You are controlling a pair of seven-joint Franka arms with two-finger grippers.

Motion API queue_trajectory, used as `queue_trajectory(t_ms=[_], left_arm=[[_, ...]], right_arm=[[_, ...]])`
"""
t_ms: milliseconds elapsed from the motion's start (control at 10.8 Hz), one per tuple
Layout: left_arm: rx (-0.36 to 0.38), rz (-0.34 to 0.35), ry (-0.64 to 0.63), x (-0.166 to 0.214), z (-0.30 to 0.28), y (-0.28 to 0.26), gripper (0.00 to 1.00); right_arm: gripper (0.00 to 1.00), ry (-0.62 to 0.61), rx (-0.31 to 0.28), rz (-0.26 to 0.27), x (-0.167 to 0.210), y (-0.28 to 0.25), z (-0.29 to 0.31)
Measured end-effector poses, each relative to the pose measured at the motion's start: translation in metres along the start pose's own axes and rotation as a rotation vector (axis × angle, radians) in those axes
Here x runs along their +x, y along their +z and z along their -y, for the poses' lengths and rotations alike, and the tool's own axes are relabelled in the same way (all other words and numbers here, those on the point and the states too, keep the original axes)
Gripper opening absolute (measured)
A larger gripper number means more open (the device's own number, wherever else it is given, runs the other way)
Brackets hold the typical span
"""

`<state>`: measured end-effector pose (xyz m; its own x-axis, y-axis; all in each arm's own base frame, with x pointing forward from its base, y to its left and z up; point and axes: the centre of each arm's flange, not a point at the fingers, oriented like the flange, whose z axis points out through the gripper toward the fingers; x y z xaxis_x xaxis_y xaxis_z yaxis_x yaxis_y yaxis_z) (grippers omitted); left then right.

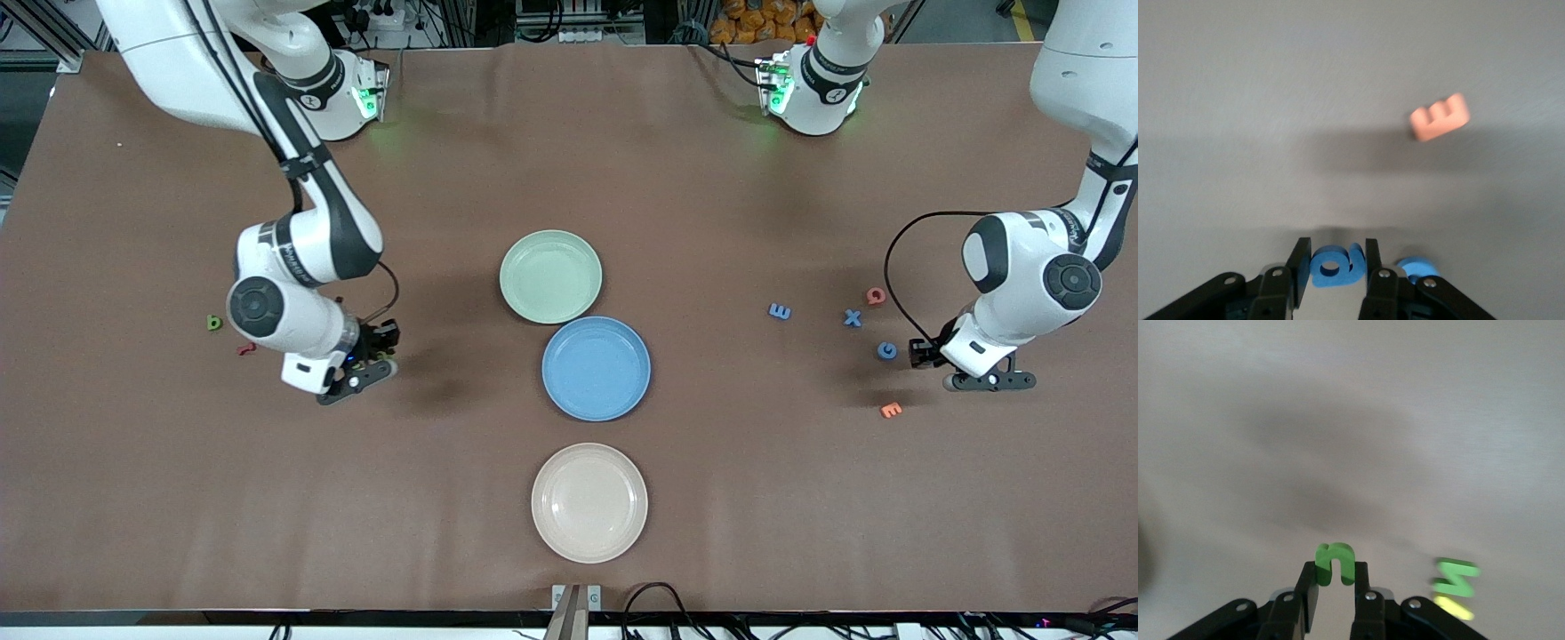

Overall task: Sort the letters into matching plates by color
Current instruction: 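Carry green n to the green plate while the left gripper carries e to blue plate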

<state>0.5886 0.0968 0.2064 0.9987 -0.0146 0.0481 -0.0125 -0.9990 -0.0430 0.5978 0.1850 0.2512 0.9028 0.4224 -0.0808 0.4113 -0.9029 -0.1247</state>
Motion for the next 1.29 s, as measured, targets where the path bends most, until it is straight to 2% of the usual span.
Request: queue_trajectory(t_ms=[185,369,554,1293], left_arm=[[-0.013,-0.010,-0.016,0.015,-0.022,-0.016,0.37],[-0.025,0.044,-0.034,0.031,-0.049,-0.037,0.37],[-0.029,0.065,-0.061,0.043,-0.084,-0.054,0.37],[-0.018,0.070,-0.182,0.043,-0.229,-0.076,0.37]], right_arm=[[0.26,0.029,0.018,0.007,0.005,0.005,0.059],[0.26,0.040,0.012,0.017,0.005,0.013,0.125],[0.26,0.008,0.005,0.027,0.001,0.019,0.169],[0.26,-0.026,-0.010,0.037,-0.019,0.034,0.262]])
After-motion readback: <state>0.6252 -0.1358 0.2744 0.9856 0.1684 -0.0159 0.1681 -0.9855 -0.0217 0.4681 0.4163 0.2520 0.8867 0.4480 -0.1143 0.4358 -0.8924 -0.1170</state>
